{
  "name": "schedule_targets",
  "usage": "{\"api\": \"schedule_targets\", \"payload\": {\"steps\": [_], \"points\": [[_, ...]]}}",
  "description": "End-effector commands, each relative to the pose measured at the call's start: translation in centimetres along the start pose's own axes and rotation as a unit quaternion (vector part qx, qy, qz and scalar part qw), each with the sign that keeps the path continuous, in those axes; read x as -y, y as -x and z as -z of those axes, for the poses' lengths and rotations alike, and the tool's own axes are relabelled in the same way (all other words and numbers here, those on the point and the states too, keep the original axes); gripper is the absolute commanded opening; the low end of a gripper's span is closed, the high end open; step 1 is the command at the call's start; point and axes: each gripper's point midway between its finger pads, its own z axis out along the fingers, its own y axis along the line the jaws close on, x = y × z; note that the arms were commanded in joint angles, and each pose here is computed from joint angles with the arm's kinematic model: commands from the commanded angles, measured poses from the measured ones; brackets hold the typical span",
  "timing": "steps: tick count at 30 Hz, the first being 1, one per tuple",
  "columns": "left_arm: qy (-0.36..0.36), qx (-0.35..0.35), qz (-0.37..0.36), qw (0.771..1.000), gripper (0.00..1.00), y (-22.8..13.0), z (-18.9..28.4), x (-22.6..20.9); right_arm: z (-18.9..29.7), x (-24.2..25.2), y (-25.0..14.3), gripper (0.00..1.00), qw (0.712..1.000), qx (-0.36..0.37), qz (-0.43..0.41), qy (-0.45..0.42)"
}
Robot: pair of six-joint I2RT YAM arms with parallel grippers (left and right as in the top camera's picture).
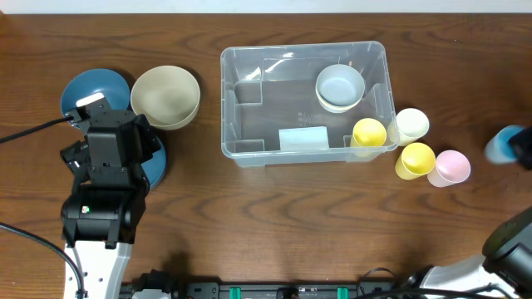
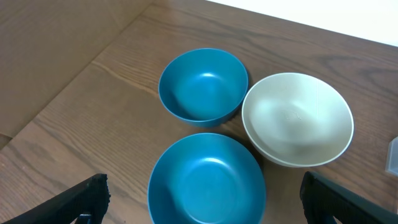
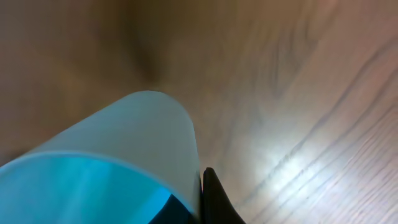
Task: Pack container
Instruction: 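Grasp the blue cup with the right gripper and lift, then drop the blue cup into the yellow cup in the bin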
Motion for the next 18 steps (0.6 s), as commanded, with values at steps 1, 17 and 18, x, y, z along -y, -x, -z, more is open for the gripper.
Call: {"api": "schedule_targets", "payload": {"steps": [1, 17, 18], "points": [[0.008, 0.011, 0.011, 1.000, 0.98, 0.9, 0.3, -0.4, 6.6, -5.2, 1.4, 0.01, 0.992, 0.057, 0.046, 0.101], [0.008, 0.011, 0.011, 1.000, 0.98, 0.9, 0.3, -0.4, 16.2, -22.2, -14.9, 0.01, 0.901, 0.067, 0.359, 0.232], [0.008, 0.011, 0.011, 1.000, 0.98, 0.9, 0.3, -0.4, 15.9, -22.3, -15.7, 0.01, 0.902, 0.064, 0.366, 0.221]]}}
